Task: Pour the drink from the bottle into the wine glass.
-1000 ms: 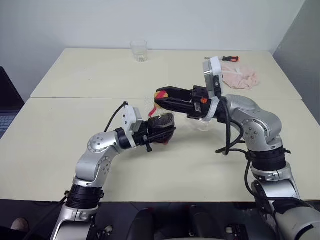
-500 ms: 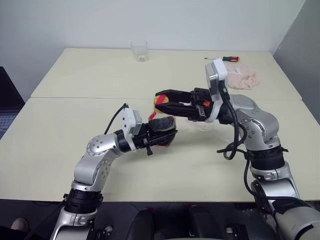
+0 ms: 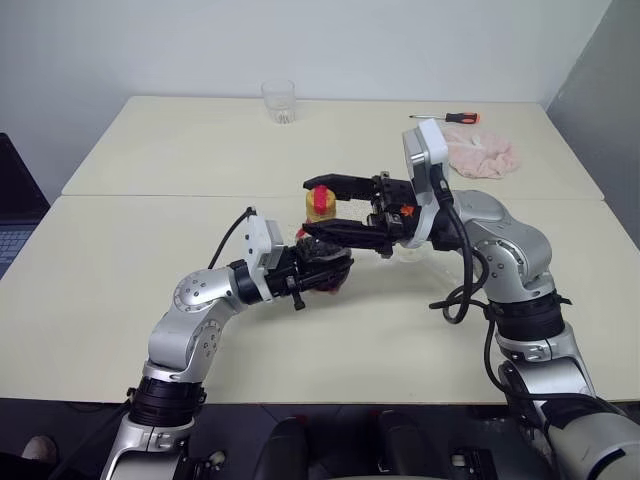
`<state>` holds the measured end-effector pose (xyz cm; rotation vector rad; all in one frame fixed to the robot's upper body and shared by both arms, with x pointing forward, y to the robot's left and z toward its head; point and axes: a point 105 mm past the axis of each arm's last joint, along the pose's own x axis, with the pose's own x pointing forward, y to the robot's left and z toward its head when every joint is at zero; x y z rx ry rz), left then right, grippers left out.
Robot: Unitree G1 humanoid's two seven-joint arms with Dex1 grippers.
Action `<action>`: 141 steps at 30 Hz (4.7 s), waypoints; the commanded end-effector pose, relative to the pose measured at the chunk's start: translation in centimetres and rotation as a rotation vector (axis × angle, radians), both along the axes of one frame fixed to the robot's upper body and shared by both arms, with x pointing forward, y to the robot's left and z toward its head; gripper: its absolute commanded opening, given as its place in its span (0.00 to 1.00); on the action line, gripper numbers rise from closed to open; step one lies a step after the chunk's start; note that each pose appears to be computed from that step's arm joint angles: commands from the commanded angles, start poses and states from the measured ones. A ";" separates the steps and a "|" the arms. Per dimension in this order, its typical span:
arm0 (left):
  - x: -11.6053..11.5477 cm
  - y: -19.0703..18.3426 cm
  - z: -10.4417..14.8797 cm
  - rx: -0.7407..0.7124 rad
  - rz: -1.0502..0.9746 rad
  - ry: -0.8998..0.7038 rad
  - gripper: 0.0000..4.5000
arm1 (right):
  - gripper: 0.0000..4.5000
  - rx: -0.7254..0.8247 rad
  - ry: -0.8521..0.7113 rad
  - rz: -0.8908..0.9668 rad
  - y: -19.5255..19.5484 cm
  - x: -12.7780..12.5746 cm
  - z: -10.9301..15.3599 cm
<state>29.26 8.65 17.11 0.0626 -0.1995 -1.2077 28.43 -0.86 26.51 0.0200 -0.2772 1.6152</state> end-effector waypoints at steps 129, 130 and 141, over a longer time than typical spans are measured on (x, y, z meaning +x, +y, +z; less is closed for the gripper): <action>0.9 0.4 1.8 -0.004 0.008 -0.061 0.38 | 0.73 0.019 0.007 -0.148 -1.5 0.8 0.7; 0.9 0.5 1.8 -0.003 0.009 -0.061 0.38 | 0.73 0.021 0.004 -0.148 -1.4 0.8 0.7; 0.7 0.6 1.8 -0.003 0.013 -0.063 0.38 | 0.73 0.042 -0.007 -0.142 -0.6 1.2 1.2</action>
